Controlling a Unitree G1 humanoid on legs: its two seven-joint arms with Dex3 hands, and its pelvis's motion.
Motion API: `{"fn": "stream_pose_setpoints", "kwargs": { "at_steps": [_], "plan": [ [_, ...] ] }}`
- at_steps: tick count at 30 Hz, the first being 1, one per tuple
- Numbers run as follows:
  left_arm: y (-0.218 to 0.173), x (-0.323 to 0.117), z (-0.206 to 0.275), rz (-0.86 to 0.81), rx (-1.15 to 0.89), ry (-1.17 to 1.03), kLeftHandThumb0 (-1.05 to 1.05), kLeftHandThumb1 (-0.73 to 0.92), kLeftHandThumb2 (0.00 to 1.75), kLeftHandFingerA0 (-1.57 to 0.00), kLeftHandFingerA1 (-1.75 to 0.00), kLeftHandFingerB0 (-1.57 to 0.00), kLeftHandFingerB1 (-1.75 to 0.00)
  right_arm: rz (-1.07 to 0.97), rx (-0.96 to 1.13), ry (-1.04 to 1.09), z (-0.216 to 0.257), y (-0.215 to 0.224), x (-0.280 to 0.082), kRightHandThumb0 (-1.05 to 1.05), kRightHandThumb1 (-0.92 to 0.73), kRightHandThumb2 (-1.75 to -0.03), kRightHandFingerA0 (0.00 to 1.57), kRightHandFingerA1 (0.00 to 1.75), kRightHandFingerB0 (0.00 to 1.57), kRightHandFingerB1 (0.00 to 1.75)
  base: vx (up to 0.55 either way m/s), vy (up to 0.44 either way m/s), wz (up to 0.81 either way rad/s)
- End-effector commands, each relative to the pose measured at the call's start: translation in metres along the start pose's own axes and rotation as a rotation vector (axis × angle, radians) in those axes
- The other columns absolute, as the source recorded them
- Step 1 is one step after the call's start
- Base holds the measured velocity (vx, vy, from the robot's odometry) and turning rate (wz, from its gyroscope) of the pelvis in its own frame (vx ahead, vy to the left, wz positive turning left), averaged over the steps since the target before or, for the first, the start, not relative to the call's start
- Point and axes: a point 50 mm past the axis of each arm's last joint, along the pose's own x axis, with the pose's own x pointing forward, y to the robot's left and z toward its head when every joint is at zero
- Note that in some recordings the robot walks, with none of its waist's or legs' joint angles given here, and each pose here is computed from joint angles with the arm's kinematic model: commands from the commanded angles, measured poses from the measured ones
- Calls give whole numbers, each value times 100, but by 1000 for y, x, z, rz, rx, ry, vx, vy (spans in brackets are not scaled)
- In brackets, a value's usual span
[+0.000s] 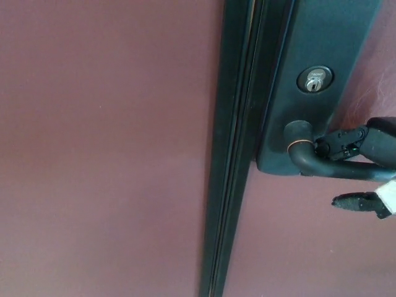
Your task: The robot walks towards the door handle and put its right hand on it and twist the handle
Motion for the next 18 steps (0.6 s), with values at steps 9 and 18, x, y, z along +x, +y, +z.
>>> {"fn": "stream_pose_setpoints", "kwargs": {
  "at_steps": [9, 18],
  "plan": [
    [-1, 0, -1, -4, 6, 5, -21, 59, 57, -42, -39, -36, -35, 117, 66, -77, 8, -21, -17, -76, -60, -59, 9, 27, 12, 26, 0, 0, 0],
    [3, 2, 3, -4, -7, 3, -17, 58, 57, -44, -40, -36, -36, 30, 50, -91, 11, -49, -32, -75, -47, -88, 0, 17, 5, 19, 0, 0, 0]
  ]
}}
